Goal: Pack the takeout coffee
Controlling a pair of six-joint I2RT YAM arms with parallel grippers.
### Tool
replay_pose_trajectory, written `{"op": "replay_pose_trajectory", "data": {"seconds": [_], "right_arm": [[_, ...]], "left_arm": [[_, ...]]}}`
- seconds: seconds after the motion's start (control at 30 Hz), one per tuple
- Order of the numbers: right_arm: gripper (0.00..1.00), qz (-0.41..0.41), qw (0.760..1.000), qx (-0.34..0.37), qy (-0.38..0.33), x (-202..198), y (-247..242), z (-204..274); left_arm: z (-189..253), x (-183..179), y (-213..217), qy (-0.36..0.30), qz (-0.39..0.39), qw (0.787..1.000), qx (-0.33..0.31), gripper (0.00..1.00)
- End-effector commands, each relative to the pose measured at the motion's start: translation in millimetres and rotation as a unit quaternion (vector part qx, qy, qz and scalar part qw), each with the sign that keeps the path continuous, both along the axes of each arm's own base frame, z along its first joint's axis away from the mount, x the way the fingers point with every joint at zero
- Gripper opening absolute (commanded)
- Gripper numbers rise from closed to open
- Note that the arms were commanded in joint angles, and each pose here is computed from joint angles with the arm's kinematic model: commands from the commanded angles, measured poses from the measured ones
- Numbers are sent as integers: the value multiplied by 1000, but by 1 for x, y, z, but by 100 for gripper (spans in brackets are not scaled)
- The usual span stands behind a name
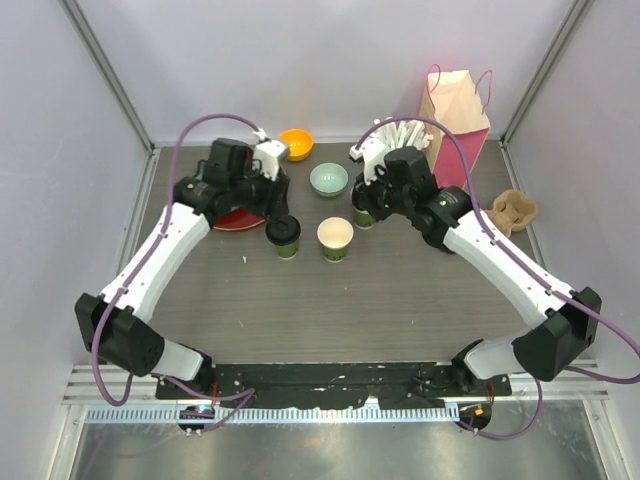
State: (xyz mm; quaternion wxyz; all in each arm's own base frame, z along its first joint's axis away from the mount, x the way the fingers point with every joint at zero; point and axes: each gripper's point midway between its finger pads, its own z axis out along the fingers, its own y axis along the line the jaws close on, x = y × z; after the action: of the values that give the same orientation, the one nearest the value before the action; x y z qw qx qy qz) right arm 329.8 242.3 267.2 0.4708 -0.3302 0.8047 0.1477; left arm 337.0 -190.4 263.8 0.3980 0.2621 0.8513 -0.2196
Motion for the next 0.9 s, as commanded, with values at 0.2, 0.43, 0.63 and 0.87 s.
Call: {"op": "replay_pose_trajectory", "data": {"seconds": [0.2, 0.43, 0.63, 0.87], "right_arm": [[1, -171, 983, -38, 58, 30, -105, -24], [1, -169, 982, -52, 62, 22, -114, -25], [1, -167, 982, -61, 61, 16, -119, -24], [1, -149, 984, -69, 71, 10, -117, -26]], "left_arm": [[-52, -8, -60, -26, -81, 992, 91, 53], [-71, 57, -81, -38, -12, 991, 126, 51], [-95, 46, -104, 8, -68, 992, 106, 52], [-109, 42, -111, 32, -83, 991, 100, 48]]}}
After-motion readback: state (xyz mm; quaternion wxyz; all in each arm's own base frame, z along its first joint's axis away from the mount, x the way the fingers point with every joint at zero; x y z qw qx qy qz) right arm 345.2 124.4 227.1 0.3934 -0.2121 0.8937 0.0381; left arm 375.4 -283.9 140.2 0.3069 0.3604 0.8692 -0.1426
